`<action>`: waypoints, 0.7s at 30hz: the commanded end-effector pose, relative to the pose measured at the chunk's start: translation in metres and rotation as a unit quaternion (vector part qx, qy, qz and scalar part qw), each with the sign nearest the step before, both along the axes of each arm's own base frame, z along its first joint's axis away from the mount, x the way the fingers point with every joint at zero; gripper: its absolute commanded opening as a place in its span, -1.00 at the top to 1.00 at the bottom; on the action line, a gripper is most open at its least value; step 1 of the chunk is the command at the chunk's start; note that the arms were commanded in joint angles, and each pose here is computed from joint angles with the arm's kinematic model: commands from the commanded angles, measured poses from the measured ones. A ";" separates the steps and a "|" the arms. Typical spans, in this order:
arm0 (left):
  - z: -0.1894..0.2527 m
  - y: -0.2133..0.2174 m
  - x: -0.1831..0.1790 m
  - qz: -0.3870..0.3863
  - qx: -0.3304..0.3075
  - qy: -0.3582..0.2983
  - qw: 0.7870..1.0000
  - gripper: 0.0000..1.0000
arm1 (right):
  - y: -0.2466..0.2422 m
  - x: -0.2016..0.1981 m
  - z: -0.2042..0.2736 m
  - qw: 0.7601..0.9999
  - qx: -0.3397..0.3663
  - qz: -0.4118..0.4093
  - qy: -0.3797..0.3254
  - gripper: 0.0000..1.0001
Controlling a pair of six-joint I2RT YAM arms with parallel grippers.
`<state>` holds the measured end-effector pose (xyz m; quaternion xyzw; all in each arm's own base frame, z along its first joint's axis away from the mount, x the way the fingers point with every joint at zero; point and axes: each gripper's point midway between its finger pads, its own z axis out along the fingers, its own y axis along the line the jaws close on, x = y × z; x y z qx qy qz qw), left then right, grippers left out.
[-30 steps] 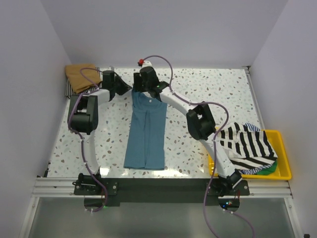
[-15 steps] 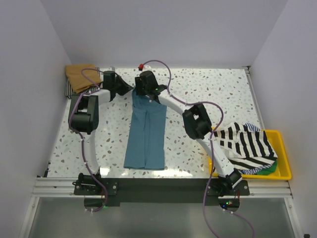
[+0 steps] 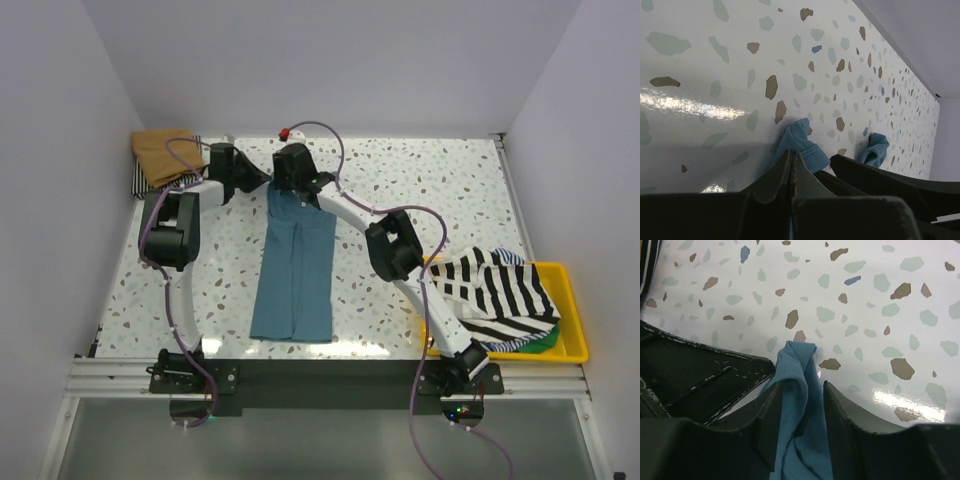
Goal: Fold and stack the tank tops
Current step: Fold the tank top
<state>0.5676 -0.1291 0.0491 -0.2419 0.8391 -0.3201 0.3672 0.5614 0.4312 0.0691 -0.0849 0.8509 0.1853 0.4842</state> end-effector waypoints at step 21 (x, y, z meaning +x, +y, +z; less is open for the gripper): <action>-0.002 -0.022 0.012 -0.021 -0.003 -0.014 1.000 1.00 | -0.019 0.016 0.035 0.995 0.062 -0.070 -0.031 0.21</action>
